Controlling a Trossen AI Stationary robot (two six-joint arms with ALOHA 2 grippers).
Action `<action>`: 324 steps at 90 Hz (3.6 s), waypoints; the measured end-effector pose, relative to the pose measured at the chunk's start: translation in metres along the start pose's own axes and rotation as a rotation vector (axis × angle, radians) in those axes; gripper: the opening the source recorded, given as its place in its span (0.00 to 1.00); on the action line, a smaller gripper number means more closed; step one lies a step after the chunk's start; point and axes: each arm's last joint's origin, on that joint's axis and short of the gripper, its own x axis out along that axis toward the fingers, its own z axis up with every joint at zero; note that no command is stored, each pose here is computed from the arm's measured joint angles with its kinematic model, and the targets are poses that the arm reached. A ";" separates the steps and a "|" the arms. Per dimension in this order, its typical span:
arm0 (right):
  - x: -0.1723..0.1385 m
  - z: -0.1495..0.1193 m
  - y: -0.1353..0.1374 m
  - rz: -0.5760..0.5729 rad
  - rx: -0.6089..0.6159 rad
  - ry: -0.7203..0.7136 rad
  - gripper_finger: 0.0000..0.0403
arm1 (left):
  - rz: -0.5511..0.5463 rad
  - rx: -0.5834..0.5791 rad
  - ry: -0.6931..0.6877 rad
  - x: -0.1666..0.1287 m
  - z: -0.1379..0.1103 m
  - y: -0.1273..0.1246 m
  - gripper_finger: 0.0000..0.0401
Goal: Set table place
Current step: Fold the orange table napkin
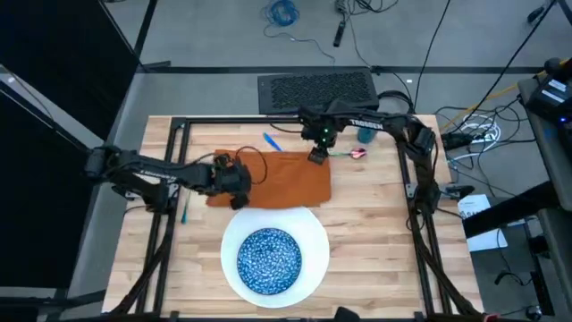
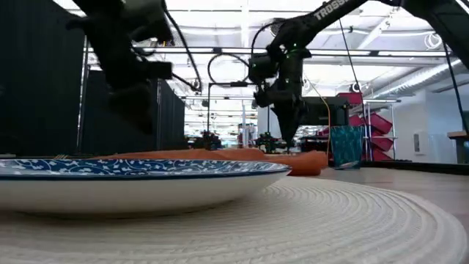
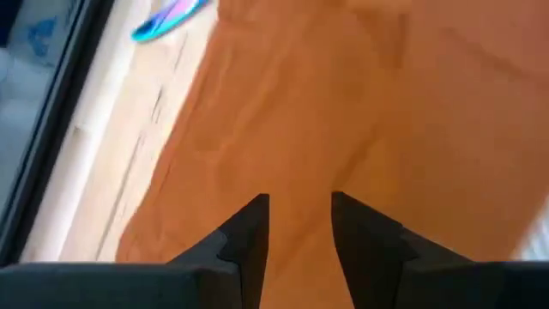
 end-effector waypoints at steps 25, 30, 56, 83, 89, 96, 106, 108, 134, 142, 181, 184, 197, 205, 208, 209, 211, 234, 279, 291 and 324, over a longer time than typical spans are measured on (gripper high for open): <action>-0.033 0.005 0.014 0.040 -0.043 -0.131 0.55 | -0.065 -0.097 0.020 0.018 0.008 0.053 0.28; -0.033 0.005 0.020 0.063 -0.060 -0.131 0.55 | -0.062 -0.103 0.055 0.023 0.006 0.057 0.28; -0.034 0.005 0.058 0.158 -0.159 -0.144 0.55 | -0.117 -0.319 0.252 0.052 -0.014 0.085 0.28; -0.035 0.003 0.056 0.153 -0.148 -0.126 0.54 | -0.053 -0.348 0.306 0.056 -0.021 0.095 0.28; -0.035 0.003 0.055 0.153 -0.143 -0.127 0.54 | -0.024 -0.340 0.312 0.056 -0.022 0.096 0.28; -0.035 0.003 0.054 0.152 -0.138 -0.127 0.54 | -0.007 -0.335 0.321 0.056 -0.022 0.097 0.28; -0.035 0.003 0.053 0.152 -0.137 -0.128 0.54 | 0.003 -0.348 0.354 0.055 -0.026 0.100 0.28; -0.035 0.003 0.054 0.152 -0.137 -0.127 0.54 | 0.007 -0.353 0.364 0.055 -0.028 0.101 0.28; -0.035 0.002 0.053 0.154 -0.146 -0.113 0.54 | -0.051 -0.410 0.380 0.057 -0.033 0.110 0.28; -0.035 0.001 0.054 0.154 -0.148 -0.106 0.54 | -0.059 -0.412 0.392 0.058 -0.036 0.109 0.28; -0.034 -0.001 0.054 0.154 -0.160 -0.089 0.54 | -0.189 -0.467 0.363 0.068 -0.052 0.110 0.28; -0.034 -0.001 0.054 0.154 -0.160 -0.089 0.54 | -0.200 -0.470 0.359 0.068 -0.052 0.110 0.28; -0.034 -0.001 0.053 0.154 -0.159 -0.089 0.54 | -0.233 -0.469 0.351 0.068 -0.051 0.109 0.28; -0.034 0.000 0.053 0.154 -0.162 -0.091 0.54 | -0.234 -0.467 0.346 0.068 -0.051 0.109 0.28; -0.034 0.000 0.053 0.154 -0.162 -0.095 0.54 | -0.233 -0.465 0.344 0.068 -0.051 0.109 0.28; -0.034 0.000 0.053 0.154 -0.162 -0.096 0.54 | -0.233 -0.464 0.343 0.068 -0.051 0.109 0.27; -0.034 0.000 0.053 0.154 -0.163 -0.098 0.54 | -0.231 -0.455 0.342 0.068 -0.051 0.109 0.27; -0.035 0.001 0.051 0.152 -0.159 -0.103 0.54 | -0.186 -0.371 0.343 0.068 -0.049 0.105 0.03; -0.034 0.000 0.038 0.144 -0.119 -0.093 0.54 | -0.160 -0.332 0.220 0.046 -0.025 0.110 0.00; -0.034 0.000 0.038 0.145 -0.116 -0.093 0.54 | -0.110 -0.336 0.285 0.043 -0.031 0.113 0.00; -0.034 0.000 0.038 0.148 -0.119 -0.091 0.54 | -0.026 -0.352 0.347 0.042 -0.036 0.116 0.00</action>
